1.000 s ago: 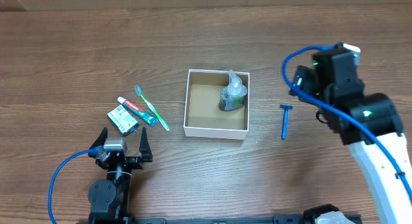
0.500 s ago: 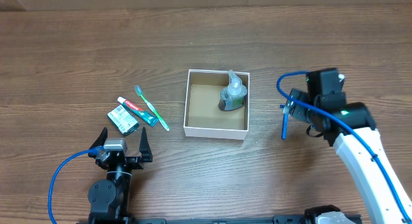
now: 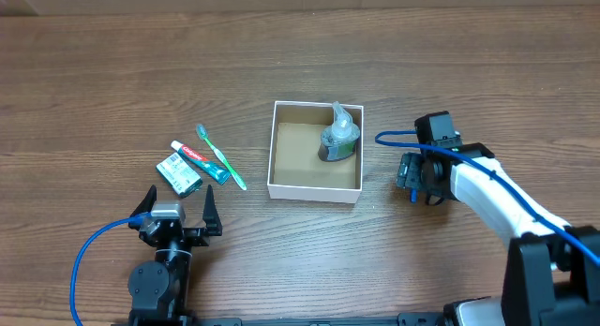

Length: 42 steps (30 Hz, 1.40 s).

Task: Pack container
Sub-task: 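Move the right gripper to the blue razor and grasp it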

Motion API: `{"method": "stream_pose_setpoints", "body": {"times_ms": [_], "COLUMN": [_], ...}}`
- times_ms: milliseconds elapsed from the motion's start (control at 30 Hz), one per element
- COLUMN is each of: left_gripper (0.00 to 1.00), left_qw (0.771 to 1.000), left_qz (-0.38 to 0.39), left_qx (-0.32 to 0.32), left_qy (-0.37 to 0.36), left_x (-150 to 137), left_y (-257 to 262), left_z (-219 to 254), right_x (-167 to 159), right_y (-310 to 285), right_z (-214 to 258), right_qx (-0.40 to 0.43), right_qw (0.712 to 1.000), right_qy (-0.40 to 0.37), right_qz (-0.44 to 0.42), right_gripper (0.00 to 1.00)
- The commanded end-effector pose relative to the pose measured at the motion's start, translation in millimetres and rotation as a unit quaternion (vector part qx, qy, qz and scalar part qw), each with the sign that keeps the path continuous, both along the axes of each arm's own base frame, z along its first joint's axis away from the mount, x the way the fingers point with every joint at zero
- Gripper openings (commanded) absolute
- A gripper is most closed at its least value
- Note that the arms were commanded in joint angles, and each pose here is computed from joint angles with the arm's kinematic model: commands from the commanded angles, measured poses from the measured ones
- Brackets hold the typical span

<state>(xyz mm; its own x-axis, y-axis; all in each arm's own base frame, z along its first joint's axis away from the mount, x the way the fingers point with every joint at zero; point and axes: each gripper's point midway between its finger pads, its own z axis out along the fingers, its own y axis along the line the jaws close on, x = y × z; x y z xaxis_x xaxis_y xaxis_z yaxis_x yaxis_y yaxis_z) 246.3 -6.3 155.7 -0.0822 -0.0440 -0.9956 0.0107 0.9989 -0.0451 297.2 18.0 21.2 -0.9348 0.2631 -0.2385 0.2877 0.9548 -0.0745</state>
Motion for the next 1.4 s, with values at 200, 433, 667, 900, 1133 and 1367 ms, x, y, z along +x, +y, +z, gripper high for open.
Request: {"method": "stream_pose_setpoints", "body": {"times_ms": [200,433,667,900,1133,1367], "left_gripper": [1.00,1.00,1.00,1.00,1.00,1.00], "left_qw": [1.000,1.000,1.000,1.000,1.000,1.000], "left_qz": [-0.001,-0.001,-0.001,-0.001,-0.001,-0.001], "left_qx": [0.009,0.009,0.009,0.009,0.009,0.009], "left_qy": [-0.004,-0.004,-0.004,-0.004,-0.004,-0.004], "left_x": [0,0,0,0,0,0], "left_y": [0,0,0,0,0,0], "left_z": [1,1,1,1,1,1], "right_x": [4,4,5,2,3,4], "right_y": [21,20,20,15,9,9], "right_z": [-5,-12,-16,-20,-27,-26], "right_qx": [0.053,0.050,0.051,0.037,0.022,0.023], "right_qw": [0.998,0.998,0.998,0.999,0.999,0.999], "right_qy": [-0.001,0.006,0.002,0.004,-0.013,-0.012], "right_qz": [0.038,0.037,0.037,0.034,0.031,0.029], "right_gripper": [0.79,0.73,0.57,0.50,0.49,0.22]}}
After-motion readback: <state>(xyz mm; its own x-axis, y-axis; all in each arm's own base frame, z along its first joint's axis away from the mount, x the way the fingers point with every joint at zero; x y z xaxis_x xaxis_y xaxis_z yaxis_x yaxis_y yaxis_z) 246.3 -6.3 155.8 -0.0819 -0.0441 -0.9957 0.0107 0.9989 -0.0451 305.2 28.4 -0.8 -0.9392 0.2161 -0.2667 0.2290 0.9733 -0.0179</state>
